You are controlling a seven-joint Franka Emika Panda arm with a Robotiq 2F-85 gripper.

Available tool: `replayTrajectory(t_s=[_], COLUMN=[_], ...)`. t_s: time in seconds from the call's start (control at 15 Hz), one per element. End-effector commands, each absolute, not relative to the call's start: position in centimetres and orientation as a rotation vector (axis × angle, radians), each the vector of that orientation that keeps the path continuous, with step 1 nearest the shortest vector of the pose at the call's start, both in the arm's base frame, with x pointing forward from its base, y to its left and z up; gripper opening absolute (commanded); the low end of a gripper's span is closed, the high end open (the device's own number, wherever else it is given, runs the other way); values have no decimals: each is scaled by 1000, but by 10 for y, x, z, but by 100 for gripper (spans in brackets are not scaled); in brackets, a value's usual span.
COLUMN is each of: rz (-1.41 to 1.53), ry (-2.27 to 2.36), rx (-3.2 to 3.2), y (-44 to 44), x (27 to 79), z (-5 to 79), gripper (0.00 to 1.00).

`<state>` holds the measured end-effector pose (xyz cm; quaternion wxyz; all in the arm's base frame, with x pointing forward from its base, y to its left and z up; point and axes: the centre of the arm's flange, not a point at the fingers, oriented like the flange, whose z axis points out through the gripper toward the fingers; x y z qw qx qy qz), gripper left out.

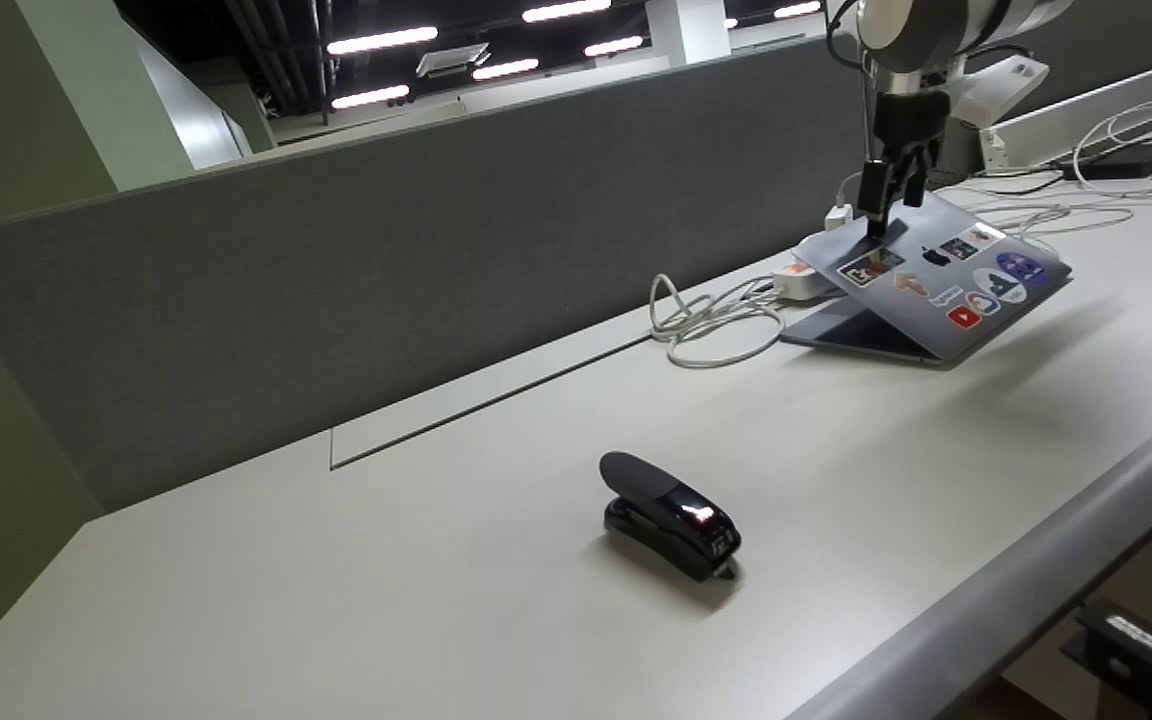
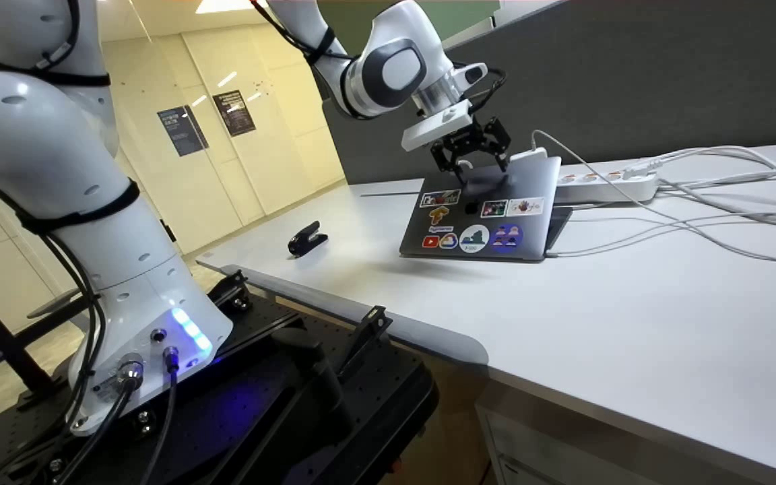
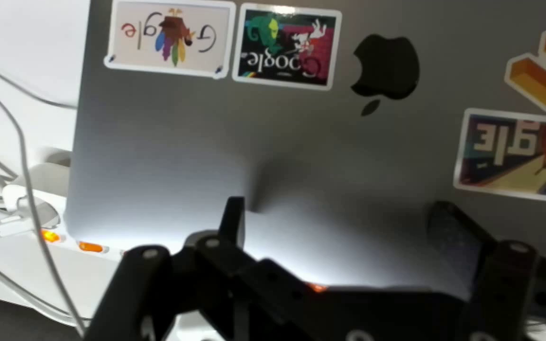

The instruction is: Fold the laptop

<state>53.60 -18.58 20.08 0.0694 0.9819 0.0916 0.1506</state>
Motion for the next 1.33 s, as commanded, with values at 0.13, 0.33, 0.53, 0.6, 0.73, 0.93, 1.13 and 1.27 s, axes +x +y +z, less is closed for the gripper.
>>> replayTrajectory(t_s=[0.13,0.33,0.53,0.6,0.73,0.93,1.13,1.27], rz=[496,464,419,406,377,327,262,243], ry=[330,317,298,295,289,292,253,236], rx=[3018,3062,3102,3111,3124,3144,3170,3183], y=[-210,-227,-241,-245,-250,-250,-247,-246], x=[567,577,581,583,587,595,603,608], z=[173,155,139,135,126,113,100,97], gripper=[100,100,100,100,100,100,100,100])
